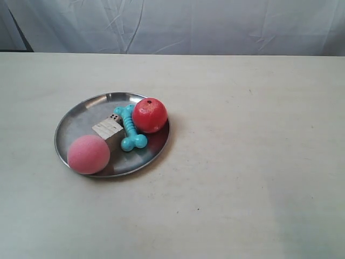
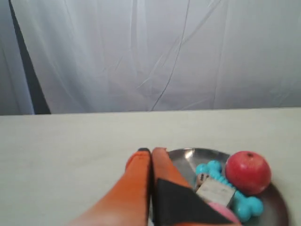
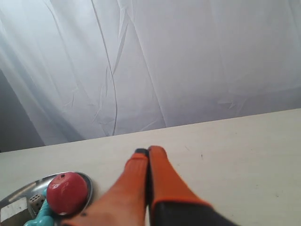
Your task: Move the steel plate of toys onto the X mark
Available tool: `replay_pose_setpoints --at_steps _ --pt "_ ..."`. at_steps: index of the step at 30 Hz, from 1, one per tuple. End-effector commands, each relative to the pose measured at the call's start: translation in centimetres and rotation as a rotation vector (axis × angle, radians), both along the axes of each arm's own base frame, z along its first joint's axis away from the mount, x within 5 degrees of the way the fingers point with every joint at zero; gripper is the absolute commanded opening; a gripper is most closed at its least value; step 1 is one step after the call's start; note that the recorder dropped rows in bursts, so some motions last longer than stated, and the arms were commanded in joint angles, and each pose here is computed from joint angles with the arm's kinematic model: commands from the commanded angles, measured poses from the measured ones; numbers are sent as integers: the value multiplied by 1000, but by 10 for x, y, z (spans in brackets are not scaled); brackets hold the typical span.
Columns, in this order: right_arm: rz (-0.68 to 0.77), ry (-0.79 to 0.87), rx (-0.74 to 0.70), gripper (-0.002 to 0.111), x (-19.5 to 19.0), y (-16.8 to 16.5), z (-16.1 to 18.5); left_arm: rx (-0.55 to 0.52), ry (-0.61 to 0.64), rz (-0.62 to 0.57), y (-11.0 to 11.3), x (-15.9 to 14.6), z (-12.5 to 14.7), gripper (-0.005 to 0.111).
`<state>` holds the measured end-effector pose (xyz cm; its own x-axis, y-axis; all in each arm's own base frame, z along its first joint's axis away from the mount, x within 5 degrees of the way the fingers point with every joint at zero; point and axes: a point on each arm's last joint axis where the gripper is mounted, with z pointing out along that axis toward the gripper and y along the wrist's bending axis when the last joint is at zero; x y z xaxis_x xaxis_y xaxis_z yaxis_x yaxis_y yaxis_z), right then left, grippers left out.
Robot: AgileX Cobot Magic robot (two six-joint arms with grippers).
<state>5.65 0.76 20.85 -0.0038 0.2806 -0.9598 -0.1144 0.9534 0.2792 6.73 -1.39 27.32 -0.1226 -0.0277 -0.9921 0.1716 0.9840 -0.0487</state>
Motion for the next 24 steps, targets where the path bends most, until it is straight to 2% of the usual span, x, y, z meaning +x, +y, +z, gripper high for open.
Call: replay_pose_setpoints --at_steps 1,7,12,24 --pt "-8 -11 0 -1 0 -1 0 81 47 20 3 3 -29 0" --pt "-8 -11 0 -1 0 -1 0 58 108 45 4 5 -64 0" --pt "-8 -11 0 -1 0 -1 0 80 117 52 6 1 -85 0" --pt "-8 -11 0 -1 0 -1 0 18 30 61 7 -12 -81 0"
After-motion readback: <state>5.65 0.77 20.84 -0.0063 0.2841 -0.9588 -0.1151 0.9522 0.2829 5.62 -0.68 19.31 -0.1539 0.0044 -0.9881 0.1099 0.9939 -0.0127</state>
